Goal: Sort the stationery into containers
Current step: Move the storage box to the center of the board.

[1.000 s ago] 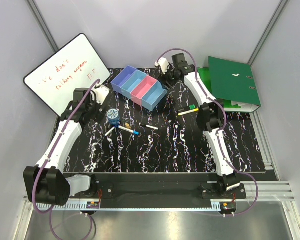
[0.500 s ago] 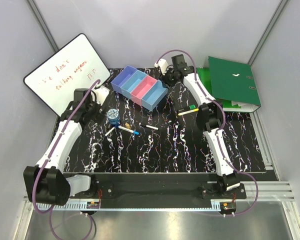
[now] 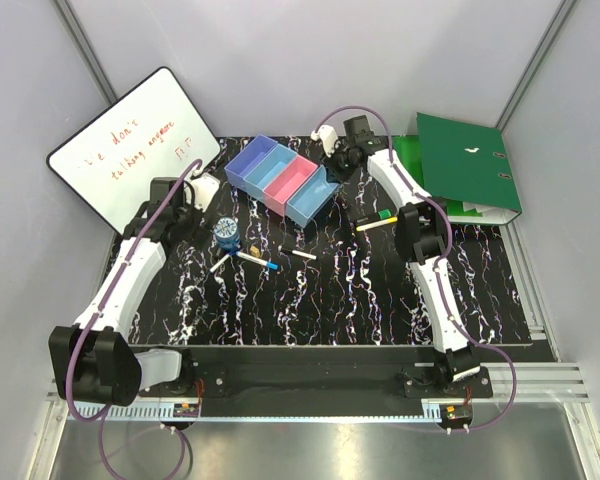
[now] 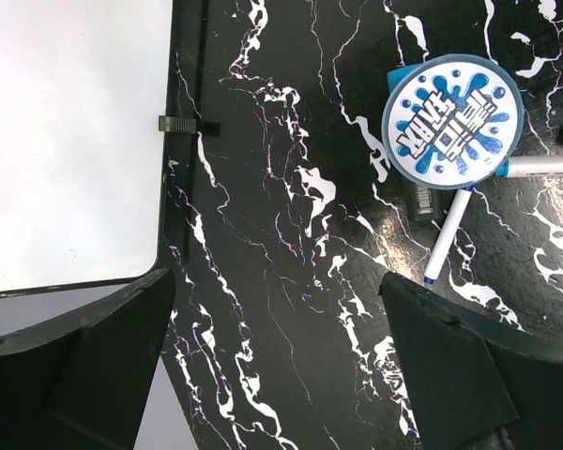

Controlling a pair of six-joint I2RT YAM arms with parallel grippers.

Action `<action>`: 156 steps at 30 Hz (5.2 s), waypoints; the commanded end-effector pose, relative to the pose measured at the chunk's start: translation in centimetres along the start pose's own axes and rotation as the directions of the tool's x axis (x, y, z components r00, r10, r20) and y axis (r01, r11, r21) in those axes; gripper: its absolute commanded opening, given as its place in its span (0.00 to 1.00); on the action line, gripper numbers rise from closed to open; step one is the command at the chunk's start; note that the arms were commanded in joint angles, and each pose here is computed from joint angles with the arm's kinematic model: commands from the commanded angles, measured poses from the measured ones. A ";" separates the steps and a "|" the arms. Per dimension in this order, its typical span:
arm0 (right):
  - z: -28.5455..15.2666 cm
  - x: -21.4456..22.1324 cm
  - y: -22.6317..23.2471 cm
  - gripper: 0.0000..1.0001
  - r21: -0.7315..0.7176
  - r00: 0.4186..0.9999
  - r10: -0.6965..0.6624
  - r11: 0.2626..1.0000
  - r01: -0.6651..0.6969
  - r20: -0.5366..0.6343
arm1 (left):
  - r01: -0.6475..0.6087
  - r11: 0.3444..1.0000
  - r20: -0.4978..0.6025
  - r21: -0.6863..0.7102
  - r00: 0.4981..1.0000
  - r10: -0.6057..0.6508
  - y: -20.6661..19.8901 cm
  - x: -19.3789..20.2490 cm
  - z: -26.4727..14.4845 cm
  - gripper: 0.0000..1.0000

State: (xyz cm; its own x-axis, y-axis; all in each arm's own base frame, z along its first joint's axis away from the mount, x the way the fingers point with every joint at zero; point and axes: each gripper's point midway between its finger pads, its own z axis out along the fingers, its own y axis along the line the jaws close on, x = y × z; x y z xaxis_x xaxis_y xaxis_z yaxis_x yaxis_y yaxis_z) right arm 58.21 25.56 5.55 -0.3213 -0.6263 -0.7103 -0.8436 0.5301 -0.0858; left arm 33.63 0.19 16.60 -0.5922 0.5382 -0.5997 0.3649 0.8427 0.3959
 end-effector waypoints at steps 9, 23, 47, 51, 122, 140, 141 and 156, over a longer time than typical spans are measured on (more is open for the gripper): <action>-5.0 -1.4 3.0 0.00 0.021 0.940 0.335 0.942 -0.334 -0.067 | 0.023 0.999 0.059 -0.031 0.998 -0.021 1.1 -2.3 -1.3 0.99; -6.6 -0.3 0.3 0.00 0.410 0.891 0.445 0.832 -0.374 -0.089 | 0.013 0.999 0.077 -0.033 0.997 -0.010 1.0 -2.8 -1.8 0.99; -5.8 -0.7 7.6 0.05 0.443 0.780 0.618 0.729 -0.521 -0.099 | -0.006 1.000 0.088 -0.021 0.996 0.008 0.3 -3.0 -2.1 0.99; -6.4 -2.7 7.6 0.34 0.407 0.803 0.593 0.751 -0.520 -0.068 | -0.012 1.000 0.089 -0.023 0.996 0.014 0.2 -2.7 -2.2 0.99; -7.1 2.5 2.0 0.00 0.369 0.909 0.391 0.874 -0.318 -0.144 | -0.051 0.998 0.026 -0.027 0.998 0.052 -3.4 -18.8 20.0 0.00; -7.3 -0.2 9.2 0.00 0.157 0.924 0.363 0.926 -0.343 -0.124 | -0.094 0.989 0.046 -0.112 0.994 0.099 -3.4 -19.8 22.8 0.00; -7.4 -0.2 9.4 0.00 0.155 0.924 0.361 0.927 -0.341 -0.126 | -0.096 0.988 0.050 -0.119 0.993 0.103 -3.4 -20.0 22.8 0.00; -7.2 0.2 11.4 0.00 0.116 0.923 0.362 0.930 -0.349 -0.127 | -0.146 0.977 0.098 -0.153 0.982 0.162 -5.6 -22.3 24.5 0.00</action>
State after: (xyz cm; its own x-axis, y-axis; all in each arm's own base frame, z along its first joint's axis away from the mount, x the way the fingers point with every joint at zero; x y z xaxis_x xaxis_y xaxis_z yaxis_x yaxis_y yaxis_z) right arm 45.38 25.12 5.82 -0.7110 -0.4850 -0.5093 -0.5944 0.8014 0.0666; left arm 60.48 -14.92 8.30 -0.5167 0.6674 -0.5362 0.3857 0.7406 0.5502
